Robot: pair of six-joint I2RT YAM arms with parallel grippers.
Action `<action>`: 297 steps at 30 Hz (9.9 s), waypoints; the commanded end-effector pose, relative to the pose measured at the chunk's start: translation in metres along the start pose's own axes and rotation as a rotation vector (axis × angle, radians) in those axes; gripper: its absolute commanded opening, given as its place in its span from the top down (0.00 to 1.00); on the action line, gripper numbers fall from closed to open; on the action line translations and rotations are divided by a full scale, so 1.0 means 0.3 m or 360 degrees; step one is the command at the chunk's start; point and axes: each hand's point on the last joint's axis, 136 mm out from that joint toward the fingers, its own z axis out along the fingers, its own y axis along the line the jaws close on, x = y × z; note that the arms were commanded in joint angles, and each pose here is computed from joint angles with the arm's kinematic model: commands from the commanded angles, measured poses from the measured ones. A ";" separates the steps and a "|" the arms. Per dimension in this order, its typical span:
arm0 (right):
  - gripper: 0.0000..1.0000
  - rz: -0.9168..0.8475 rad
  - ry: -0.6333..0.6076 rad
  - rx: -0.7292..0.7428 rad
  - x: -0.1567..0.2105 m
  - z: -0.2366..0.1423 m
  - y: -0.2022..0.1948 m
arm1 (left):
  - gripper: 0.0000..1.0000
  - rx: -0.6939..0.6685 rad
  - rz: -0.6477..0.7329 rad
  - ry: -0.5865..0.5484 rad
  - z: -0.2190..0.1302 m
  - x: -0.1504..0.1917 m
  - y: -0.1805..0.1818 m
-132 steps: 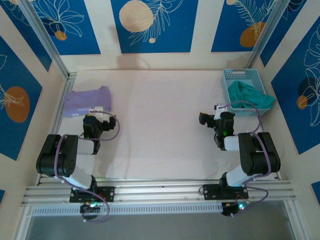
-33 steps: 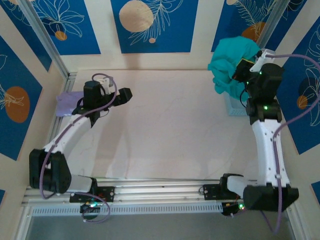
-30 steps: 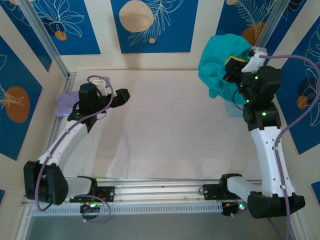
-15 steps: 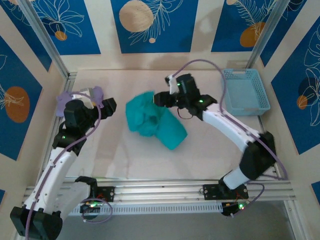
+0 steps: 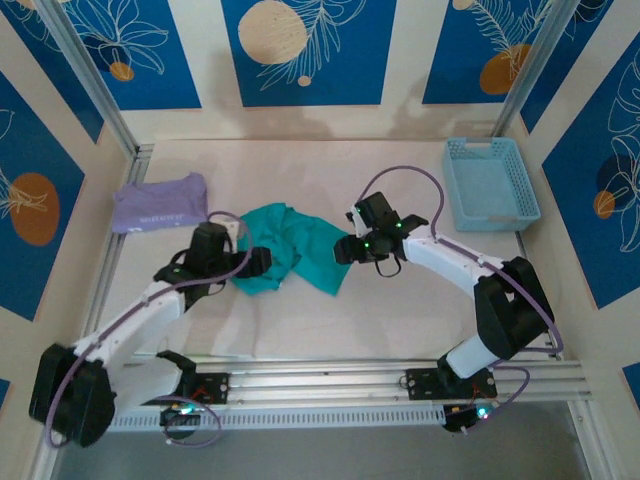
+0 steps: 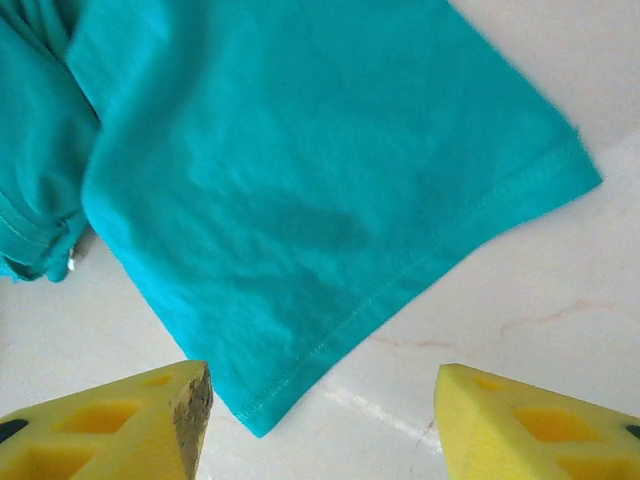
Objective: Fold the inside-out t-shirt
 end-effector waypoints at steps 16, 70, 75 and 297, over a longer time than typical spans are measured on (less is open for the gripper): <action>0.95 0.0019 0.0008 -0.0153 -0.047 0.179 0.098 | 0.79 0.0041 0.0195 0.0050 0.322 -0.075 -0.182; 1.00 -0.0616 -0.1591 -0.0304 -0.429 -1.286 0.271 | 1.00 -0.0568 0.0183 -0.1132 -0.551 -1.111 -0.003; 1.00 -0.0854 -0.1489 -0.0414 -0.377 -1.213 0.375 | 1.00 -0.0562 0.0155 -0.1105 -0.464 -1.223 0.045; 0.56 0.0203 -0.0252 -0.0130 -0.020 -0.223 -0.164 | 0.43 -0.0186 0.1339 0.0640 0.303 0.258 -0.261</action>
